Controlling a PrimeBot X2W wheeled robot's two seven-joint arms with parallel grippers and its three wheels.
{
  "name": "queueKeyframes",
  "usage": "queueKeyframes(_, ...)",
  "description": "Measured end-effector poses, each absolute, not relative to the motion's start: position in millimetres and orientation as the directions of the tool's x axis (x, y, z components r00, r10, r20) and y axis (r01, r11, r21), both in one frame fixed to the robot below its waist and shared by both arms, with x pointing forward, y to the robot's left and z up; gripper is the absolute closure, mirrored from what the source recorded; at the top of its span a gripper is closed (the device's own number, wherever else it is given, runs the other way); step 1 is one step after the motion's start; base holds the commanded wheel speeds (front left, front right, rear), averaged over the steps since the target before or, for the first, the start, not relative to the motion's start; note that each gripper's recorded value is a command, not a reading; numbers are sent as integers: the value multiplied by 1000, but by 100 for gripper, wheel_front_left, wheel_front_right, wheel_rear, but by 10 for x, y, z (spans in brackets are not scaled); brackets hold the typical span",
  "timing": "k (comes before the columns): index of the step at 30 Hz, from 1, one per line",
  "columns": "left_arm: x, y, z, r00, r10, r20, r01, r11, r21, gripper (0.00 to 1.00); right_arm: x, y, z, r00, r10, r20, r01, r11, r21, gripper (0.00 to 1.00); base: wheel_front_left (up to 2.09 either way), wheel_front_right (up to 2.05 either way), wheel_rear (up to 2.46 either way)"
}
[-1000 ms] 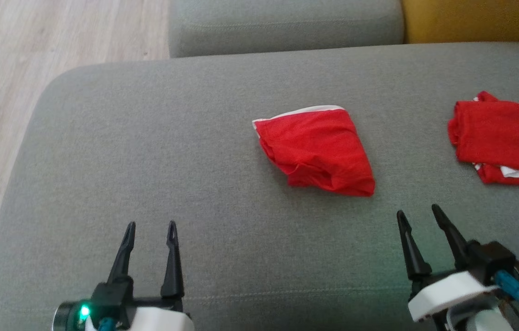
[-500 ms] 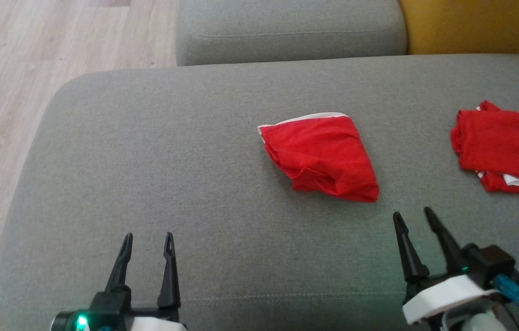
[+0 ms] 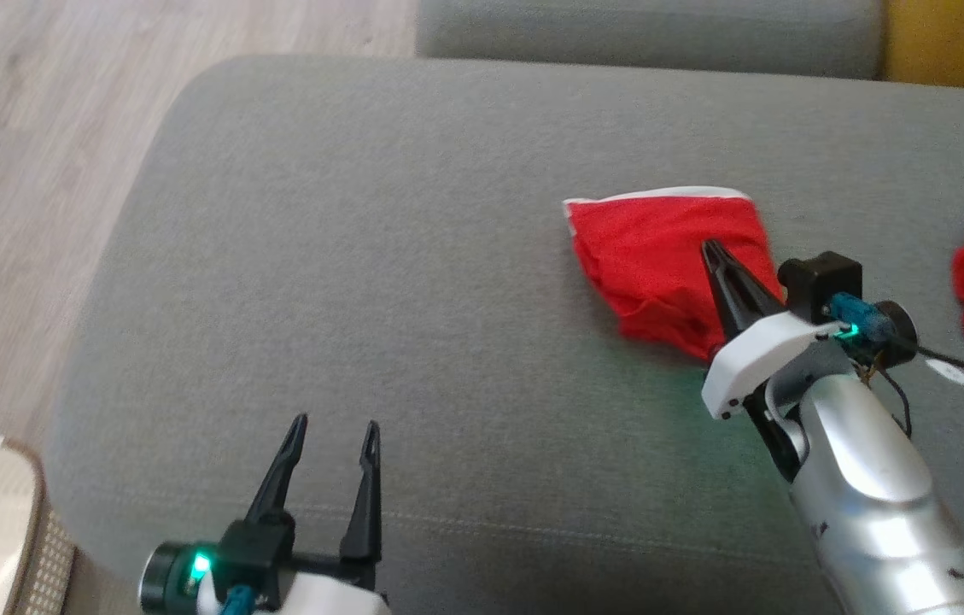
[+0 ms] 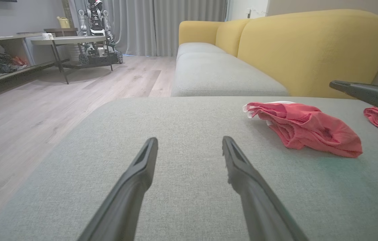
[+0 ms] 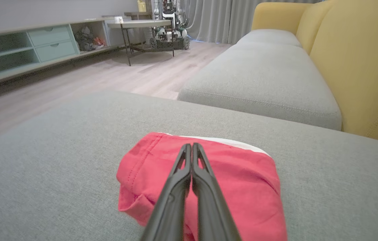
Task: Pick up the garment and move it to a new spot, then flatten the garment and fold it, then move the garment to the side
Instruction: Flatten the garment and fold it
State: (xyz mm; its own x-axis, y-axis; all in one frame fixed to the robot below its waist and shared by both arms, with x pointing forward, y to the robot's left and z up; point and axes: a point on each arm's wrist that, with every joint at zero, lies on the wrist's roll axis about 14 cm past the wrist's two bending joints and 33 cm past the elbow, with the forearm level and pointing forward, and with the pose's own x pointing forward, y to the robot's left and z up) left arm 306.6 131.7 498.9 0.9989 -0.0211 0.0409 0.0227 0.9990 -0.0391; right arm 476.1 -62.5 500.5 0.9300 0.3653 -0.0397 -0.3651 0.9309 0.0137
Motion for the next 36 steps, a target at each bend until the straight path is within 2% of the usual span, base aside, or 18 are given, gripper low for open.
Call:
queueKeyframes(7,3110,1381,4863,1000,4,-6,-4,999,-43,0,4875,-440,4520,891,409,-199,-419,908,-7,100,0,0,0)
queueKeyframes(14,3164,1417,4869,1000,14,-5,-14,999,-38,0,4735,-351,4139,844,434,-316,-456,890,5,100,0,0,0)
queueKeyframes(22,3188,1417,4913,1000,12,12,-12,999,-35,0,4561,45,4255,792,548,-269,-552,831,70,100,0,0,0)
queueKeyframes(29,3167,1373,5011,999,0,47,1,999,-37,0,4162,201,4300,763,604,-232,-572,797,194,100,0,0,0)
queueKeyframes(30,3164,1365,5026,999,-2,53,4,999,-37,0,4161,202,4378,770,604,-207,-572,796,199,89,0,0,0)
queueKeyframes(31,3160,1365,5042,998,0,59,3,999,-37,0,4182,192,4483,780,600,-175,-569,798,201,64,0,0,0)
queueKeyframes(32,3151,1370,5054,998,4,63,-2,999,-38,0,4218,171,4608,794,593,-136,-564,801,199,10,0,0,0)
queueKeyframes(33,3151,1370,5054,998,4,63,-2,999,-38,0,4218,171,4608,794,593,-136,-564,801,199,0,0,0,0)
queueKeyframes(36,3107,1407,5039,998,21,60,-19,999,-37,0,4321,-14,5016,843,538,-6,-527,829,187,0,0,0,0)
